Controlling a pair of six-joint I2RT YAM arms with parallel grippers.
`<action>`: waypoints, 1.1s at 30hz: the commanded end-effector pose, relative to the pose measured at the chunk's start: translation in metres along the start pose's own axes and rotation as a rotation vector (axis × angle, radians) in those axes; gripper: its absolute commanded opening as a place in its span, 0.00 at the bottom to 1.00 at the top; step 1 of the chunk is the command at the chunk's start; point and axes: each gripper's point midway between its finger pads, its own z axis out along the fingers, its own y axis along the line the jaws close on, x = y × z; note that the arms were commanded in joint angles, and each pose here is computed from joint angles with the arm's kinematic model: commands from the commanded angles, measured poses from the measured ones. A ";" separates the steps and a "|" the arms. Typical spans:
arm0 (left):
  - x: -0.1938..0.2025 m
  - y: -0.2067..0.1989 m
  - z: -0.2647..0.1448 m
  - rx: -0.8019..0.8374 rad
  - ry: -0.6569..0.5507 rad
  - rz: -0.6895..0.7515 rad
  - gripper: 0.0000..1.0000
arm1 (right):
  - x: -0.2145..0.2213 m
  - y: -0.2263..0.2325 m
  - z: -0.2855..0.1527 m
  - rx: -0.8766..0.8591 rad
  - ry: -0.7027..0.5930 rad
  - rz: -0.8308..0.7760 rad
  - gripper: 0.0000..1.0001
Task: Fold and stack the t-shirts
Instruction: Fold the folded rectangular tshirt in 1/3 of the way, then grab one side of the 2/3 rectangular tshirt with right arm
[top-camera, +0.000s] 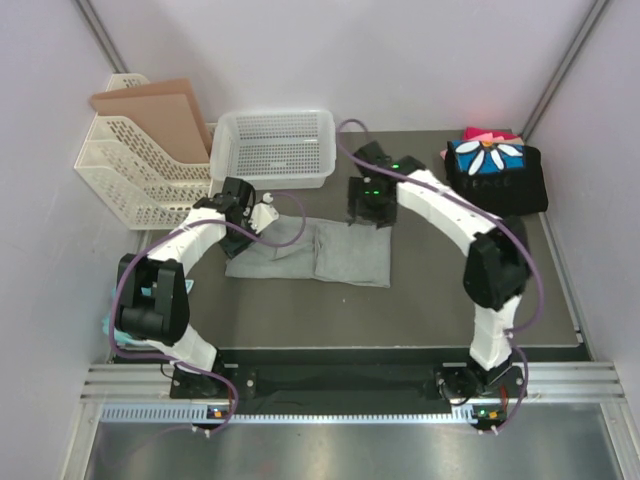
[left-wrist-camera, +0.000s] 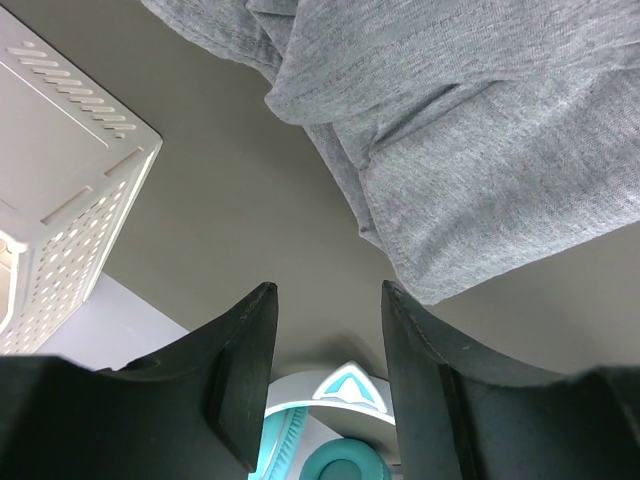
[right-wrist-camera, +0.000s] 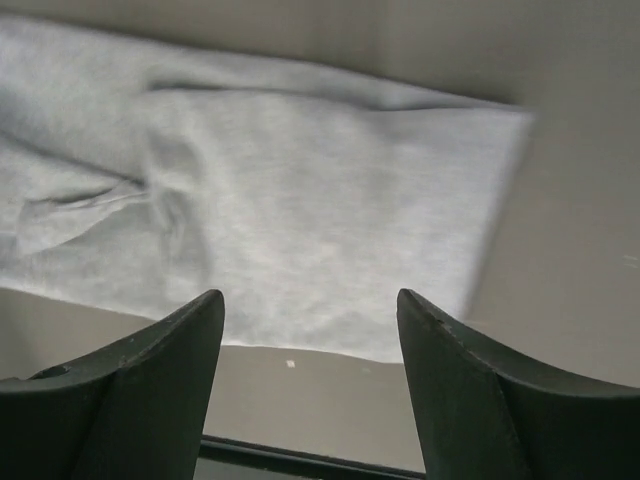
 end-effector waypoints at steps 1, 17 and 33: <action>-0.010 0.019 -0.016 -0.063 -0.052 -0.040 0.52 | -0.003 -0.065 -0.004 -0.012 -0.035 0.120 0.68; -0.013 0.024 -0.024 -0.059 -0.055 -0.052 0.52 | 0.057 -0.099 0.055 -0.260 0.140 0.277 0.63; -0.011 0.026 -0.026 -0.077 -0.050 -0.046 0.52 | 0.092 -0.095 0.095 -0.360 0.244 0.392 0.08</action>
